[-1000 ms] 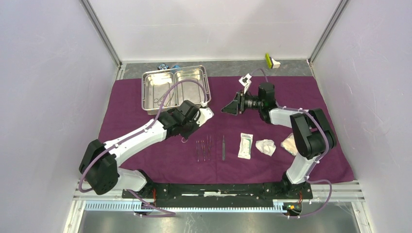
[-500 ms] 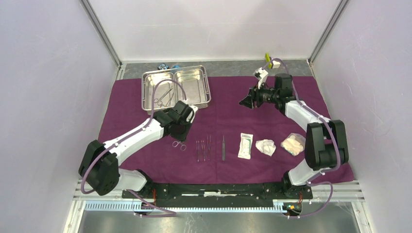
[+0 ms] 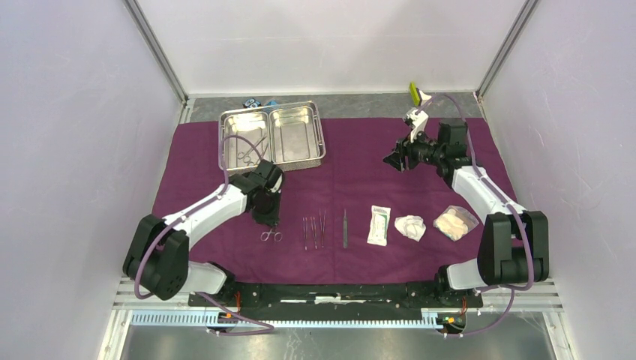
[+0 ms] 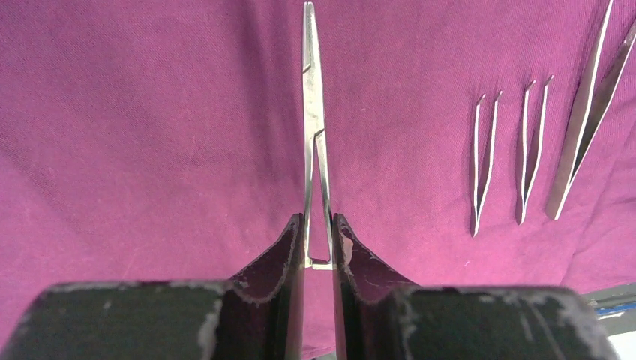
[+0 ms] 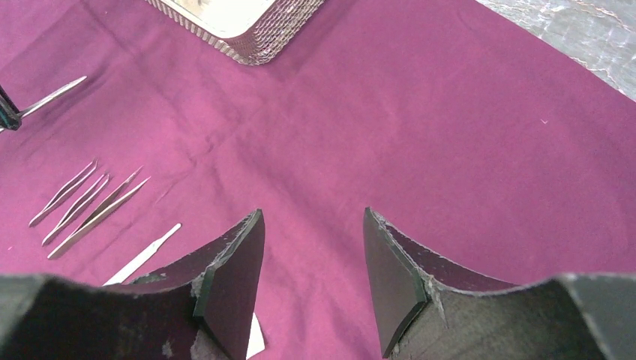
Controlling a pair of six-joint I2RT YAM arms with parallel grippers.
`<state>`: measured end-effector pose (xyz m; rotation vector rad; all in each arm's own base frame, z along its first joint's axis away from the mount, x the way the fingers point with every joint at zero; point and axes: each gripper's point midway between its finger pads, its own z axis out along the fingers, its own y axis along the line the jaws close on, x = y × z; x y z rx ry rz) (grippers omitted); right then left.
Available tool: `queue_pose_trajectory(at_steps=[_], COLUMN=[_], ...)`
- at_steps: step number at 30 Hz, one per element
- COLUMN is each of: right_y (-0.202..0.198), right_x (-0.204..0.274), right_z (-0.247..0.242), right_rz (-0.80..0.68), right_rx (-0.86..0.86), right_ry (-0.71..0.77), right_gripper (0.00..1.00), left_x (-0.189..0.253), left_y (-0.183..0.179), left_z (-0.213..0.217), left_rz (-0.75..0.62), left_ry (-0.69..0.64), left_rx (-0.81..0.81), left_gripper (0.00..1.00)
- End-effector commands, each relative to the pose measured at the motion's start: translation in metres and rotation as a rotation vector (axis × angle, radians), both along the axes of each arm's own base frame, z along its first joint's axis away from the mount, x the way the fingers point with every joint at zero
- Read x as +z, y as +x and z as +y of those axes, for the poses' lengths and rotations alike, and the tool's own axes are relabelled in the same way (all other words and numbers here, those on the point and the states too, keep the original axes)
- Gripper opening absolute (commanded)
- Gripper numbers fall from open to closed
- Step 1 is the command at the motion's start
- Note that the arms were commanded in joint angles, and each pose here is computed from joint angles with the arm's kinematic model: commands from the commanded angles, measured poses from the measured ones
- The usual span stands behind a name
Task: Open and lay out the surgical kit
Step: Place the medical item in the surgical kit.
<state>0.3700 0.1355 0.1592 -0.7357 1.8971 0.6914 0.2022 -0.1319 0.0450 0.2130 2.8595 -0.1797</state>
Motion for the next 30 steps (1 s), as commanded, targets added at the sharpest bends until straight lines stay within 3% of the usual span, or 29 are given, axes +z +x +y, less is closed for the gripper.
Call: queue_pose_trajectory(at_steps=[1,30], right_y=[0.006,0.003], right_x=[0.008,0.012], right_z=[-0.007,-0.007], right_rz=[-0.045,-0.061], right_rx=[-0.014,-0.013], right_ry=[-0.019,-0.003], right_gripper=[0.57,0.57], left_x=[0.004,-0.018], left_y=[-0.003,-0.004], left_z=[-0.011,-0.002], left_rz=[0.013,0.071], left_ry=[-0.097,-0.051], left_rx=[0.083,0.137], left_gripper=[0.02,0.02])
